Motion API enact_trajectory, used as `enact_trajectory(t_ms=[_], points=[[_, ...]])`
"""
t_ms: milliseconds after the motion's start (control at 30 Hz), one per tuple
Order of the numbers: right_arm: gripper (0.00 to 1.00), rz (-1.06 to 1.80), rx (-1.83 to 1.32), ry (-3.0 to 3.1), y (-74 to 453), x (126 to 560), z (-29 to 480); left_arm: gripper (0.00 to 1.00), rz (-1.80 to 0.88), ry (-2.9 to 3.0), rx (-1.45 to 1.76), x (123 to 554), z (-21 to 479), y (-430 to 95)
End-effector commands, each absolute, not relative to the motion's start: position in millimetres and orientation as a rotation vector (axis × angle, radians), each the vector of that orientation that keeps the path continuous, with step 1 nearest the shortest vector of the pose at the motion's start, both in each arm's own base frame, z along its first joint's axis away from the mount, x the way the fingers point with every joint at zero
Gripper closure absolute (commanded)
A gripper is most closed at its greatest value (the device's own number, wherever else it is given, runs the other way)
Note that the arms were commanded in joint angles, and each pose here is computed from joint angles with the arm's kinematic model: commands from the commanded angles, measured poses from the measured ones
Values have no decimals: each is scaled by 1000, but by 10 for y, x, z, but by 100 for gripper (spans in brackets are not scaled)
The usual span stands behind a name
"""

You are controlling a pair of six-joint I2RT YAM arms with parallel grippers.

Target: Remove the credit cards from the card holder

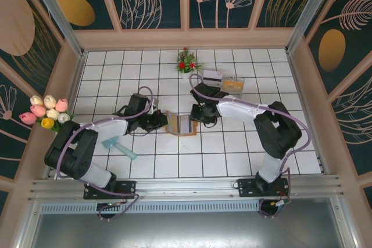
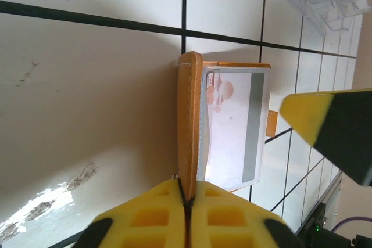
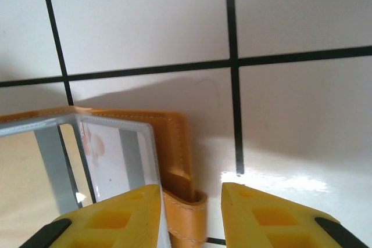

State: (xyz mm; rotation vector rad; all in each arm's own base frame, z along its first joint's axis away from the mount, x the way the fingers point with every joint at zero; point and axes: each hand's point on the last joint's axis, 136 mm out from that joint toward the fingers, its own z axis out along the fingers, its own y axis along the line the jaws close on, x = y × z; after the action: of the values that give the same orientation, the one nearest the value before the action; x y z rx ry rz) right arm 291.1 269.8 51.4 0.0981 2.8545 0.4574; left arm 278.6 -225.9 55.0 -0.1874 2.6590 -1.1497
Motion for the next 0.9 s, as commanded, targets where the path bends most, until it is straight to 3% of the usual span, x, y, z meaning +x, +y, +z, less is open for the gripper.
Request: enact_trajectory(t_ms=[0,67,267,367,533,633,867], points=[[64,559,50,2761,2767,2975,846,78,-1010,2693,-180,2841,552,-2155],[65,753,-28,2754,3013,2903,910,63,-945,2687,-176,2881,626,-2098],[74,978,-161,2791,3421,2729,845,54,-824,2695,-209,2912,660,-1960],[75,1029,-180,2799,3499,2705,791,58,-842,2663,-221,2922,751,-1962],[77,1109,-207,2817,3570,2649,675,73,-1080,2555,-211,2885,969,-2175],[79,1167,-197,2811,3589,2646,648,80,-1065,2584,-238,2849,829,-2171],[79,1038,-157,2870,3448,2691,470,85,-1001,2684,-253,2833,493,-2246]])
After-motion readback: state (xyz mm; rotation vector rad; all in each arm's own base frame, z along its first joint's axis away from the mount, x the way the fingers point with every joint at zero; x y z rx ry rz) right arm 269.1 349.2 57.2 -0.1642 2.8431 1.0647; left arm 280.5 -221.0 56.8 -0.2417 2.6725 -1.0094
